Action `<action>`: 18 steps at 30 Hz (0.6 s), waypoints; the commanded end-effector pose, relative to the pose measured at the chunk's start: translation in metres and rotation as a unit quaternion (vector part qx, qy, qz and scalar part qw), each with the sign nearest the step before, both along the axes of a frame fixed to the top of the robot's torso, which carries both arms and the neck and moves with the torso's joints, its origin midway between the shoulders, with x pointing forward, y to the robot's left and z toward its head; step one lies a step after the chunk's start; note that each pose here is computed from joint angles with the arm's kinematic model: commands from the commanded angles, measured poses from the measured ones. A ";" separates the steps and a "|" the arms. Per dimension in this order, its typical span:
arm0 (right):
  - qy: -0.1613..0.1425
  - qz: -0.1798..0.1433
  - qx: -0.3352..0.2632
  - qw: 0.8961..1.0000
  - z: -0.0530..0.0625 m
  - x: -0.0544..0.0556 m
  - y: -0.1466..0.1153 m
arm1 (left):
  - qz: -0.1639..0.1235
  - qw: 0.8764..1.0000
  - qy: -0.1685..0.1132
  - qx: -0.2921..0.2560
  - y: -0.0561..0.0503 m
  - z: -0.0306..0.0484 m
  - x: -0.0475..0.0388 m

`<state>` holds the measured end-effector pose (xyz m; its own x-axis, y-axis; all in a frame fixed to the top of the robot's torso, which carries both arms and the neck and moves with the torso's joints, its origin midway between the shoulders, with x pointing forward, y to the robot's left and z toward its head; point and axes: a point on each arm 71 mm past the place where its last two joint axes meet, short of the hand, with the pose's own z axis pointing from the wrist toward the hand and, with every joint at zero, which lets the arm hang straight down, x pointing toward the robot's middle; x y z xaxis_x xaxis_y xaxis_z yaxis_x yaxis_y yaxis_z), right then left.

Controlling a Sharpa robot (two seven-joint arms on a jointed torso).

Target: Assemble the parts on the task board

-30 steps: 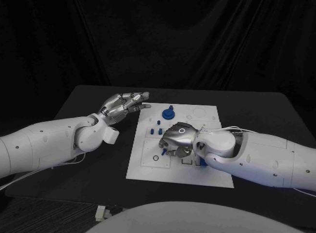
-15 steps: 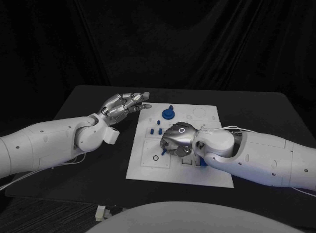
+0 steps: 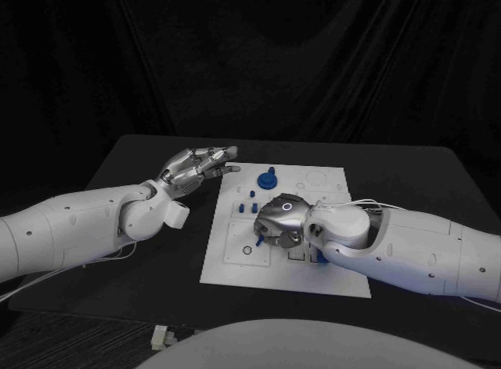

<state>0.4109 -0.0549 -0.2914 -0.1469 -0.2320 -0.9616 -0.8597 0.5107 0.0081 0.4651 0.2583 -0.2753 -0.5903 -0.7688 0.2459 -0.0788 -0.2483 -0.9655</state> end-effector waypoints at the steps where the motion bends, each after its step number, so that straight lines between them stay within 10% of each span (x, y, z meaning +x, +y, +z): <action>1: 0.003 -0.001 -0.006 1.000 -0.003 -0.001 0.000 | -0.002 1.000 -0.004 -0.013 -0.002 0.0009 -0.0005; 18: -0.013 -0.012 0.028 0.999 0.006 0.001 -0.014 | 0.005 1.000 -0.006 -0.012 0.003 0.0008 -0.0018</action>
<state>0.4110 -0.0686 -0.2899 -0.1442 -0.2096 -0.9671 -0.8508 0.5254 0.0130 0.4637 0.2613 -0.2763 -0.5868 -0.7712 0.2469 -0.0811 -0.2474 -0.9655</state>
